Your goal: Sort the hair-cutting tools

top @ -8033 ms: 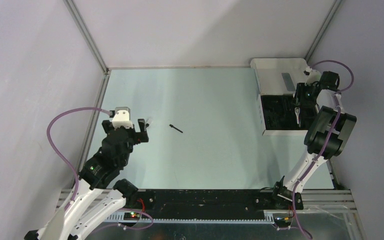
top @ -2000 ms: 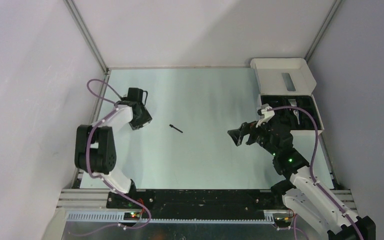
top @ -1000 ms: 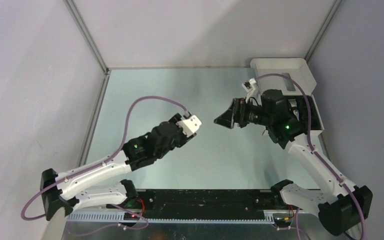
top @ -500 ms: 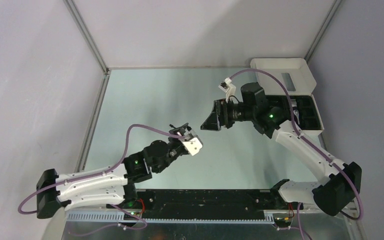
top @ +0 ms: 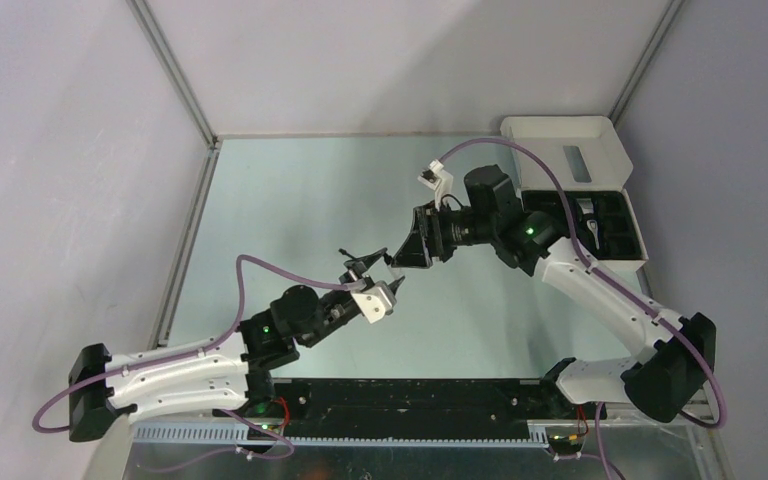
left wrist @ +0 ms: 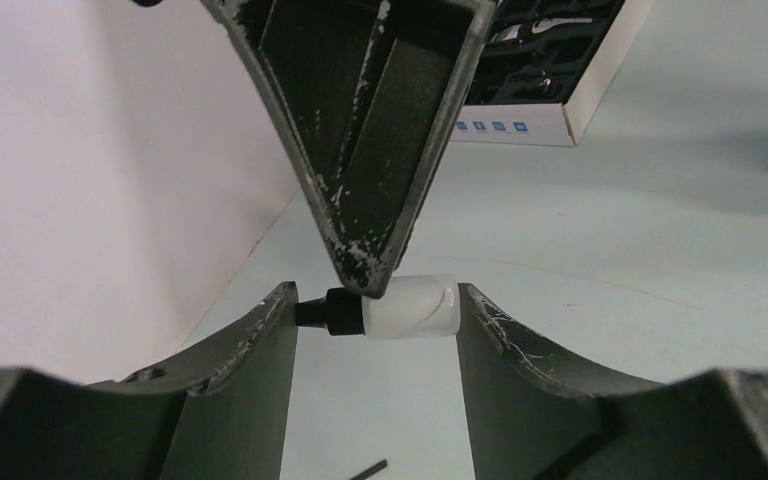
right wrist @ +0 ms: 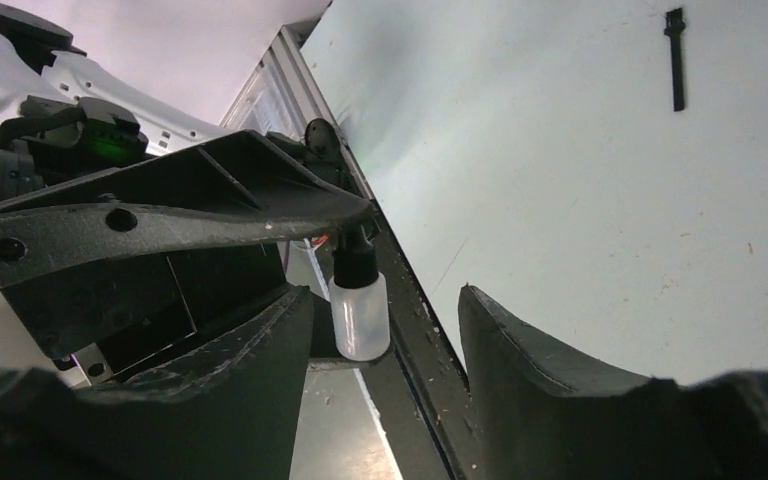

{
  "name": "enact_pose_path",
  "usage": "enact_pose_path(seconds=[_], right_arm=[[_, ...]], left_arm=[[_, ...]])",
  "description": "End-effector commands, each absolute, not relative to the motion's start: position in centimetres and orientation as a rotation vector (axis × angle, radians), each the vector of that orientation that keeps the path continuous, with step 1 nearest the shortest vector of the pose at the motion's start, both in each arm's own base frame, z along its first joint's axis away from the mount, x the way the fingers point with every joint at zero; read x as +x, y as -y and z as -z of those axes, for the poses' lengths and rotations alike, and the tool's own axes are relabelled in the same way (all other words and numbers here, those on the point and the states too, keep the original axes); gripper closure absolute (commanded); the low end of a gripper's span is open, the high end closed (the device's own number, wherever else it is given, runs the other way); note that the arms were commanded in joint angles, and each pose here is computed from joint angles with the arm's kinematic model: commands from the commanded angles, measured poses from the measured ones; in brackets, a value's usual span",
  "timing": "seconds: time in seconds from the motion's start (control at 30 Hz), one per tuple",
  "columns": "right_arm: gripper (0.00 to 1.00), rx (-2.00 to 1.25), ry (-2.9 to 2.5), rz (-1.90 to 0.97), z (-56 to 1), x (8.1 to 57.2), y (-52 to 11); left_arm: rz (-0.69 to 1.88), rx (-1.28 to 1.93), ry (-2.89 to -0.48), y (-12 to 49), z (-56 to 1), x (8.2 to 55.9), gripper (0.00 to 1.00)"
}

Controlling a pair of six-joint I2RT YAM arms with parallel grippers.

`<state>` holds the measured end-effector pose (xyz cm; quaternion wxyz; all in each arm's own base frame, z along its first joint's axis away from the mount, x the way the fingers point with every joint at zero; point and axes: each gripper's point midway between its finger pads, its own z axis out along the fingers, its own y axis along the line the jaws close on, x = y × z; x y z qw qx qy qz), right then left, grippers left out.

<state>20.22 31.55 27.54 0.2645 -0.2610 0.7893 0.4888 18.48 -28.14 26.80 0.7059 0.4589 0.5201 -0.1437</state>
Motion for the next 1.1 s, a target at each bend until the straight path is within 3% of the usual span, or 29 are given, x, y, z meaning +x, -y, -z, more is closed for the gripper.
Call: enact_pose_path(seconds=[0.0,0.43,0.77,0.87,1.0,1.07], right_arm=[[0.41,-0.766,-2.059,-1.339,-29.5,20.1,-32.5],[0.62,-0.788,-2.086,-1.334,-29.2,20.0,-32.8],[0.60,-0.833,-2.107,-1.377,-28.8,19.2,-33.3],[0.72,-0.839,-2.114,-1.363,-28.7,19.2,-33.2],[0.89,-0.836,-2.125,-1.320,-28.4,19.6,-32.7],[0.91,-0.823,-2.133,-1.300,-28.3,19.9,-32.3]], left_arm=[[0.391,0.996,-1.079,28.9,-29.0,17.5,0.54],[0.399,1.034,-1.076,29.5,-28.5,17.2,0.54],[0.395,1.044,-1.075,29.6,-28.2,17.2,0.53],[0.393,1.044,-1.077,29.5,-28.2,17.2,0.52],[0.390,1.034,-1.086,29.4,-28.3,17.3,0.42],[0.387,1.026,-1.097,29.2,-28.4,17.4,0.29]])
